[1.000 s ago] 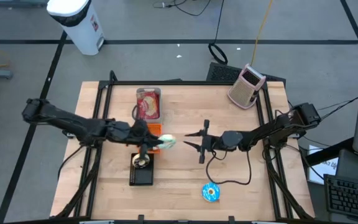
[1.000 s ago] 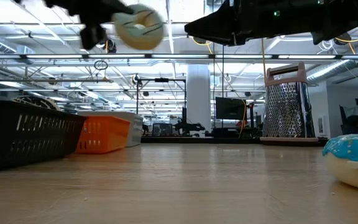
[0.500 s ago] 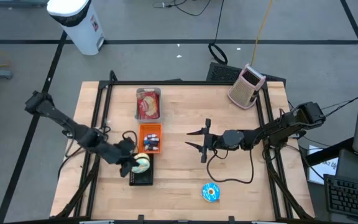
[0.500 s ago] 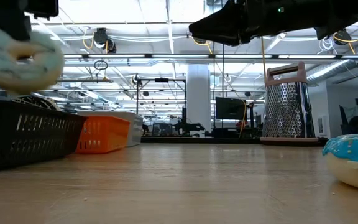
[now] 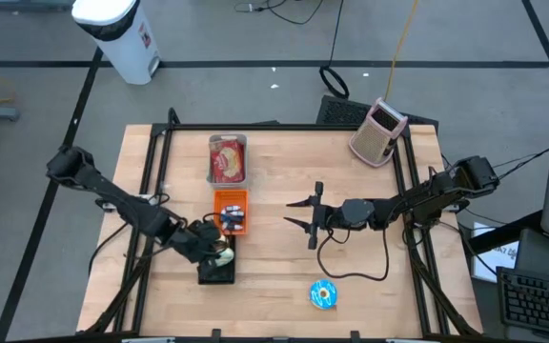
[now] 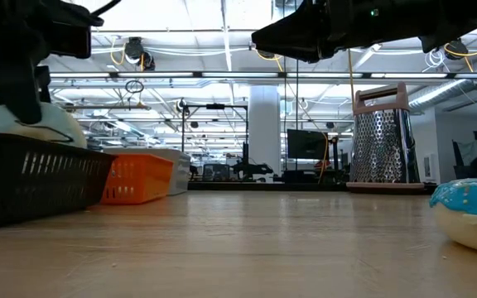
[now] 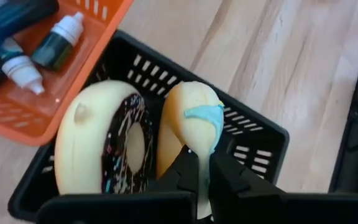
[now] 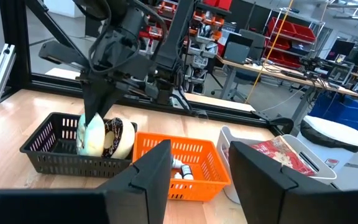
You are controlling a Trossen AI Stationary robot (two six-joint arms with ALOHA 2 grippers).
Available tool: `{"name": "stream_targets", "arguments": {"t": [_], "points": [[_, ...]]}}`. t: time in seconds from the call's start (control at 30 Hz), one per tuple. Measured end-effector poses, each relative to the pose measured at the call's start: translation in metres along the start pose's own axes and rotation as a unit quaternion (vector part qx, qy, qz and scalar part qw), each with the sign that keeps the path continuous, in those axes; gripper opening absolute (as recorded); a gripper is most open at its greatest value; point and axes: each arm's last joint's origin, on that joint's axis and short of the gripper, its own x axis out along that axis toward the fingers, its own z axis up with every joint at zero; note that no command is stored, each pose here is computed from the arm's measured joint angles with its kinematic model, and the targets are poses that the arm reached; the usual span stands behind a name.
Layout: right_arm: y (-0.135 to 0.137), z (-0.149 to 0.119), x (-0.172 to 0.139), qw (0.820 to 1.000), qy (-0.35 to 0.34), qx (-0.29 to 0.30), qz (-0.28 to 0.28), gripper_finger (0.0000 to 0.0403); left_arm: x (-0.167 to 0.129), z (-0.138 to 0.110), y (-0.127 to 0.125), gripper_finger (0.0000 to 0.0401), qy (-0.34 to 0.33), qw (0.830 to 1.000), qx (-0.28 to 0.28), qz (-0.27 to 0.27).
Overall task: Pick & Place Food Item
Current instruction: Put the green donut into the black bin
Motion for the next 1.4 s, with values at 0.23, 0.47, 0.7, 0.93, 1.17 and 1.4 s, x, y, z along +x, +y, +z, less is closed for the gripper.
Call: {"name": "stream_targets", "arguments": {"t": [0.23, 0.47, 0.7, 0.93, 1.17, 1.4], "points": [[0.000, -0.001, 0.000, 1.000, 0.003, -0.002, 0.001, 0.0153, 0.001, 0.007, 0.006, 0.0051, -0.011, 1.000, -0.018, 0.014], [0.000, -0.001, 0.000, 1.000, 0.004, -0.001, 0.001, 0.0153, 0.001, 0.008, 0.007, 0.0086, -0.008, 0.999, -0.026, 0.018], [0.000, -0.001, 0.000, 1.000, 0.004, -0.001, 0.001, 0.0153, 0.001, 0.008, 0.007, 0.0161, -0.004, 1.000, -0.025, 0.019], [0.000, -0.001, 0.000, 1.000, 0.007, 0.009, 0.002, 0.0153, 0.002, 0.011, 0.010, 0.0212, 0.029, 0.999, -0.022, -0.002], [0.004, -0.008, -0.001, 0.999, 0.040, 0.012, 0.013, 0.0153, -0.008, 0.016, 0.020, 0.0206, 0.041, 0.999, -0.027, 0.008], [0.032, -0.009, -0.013, 0.996, 0.060, -0.006, 0.066, 0.0153, -0.029, 0.021, 0.028, 0.0184, -0.003, 0.999, -0.036, 0.013]]}}
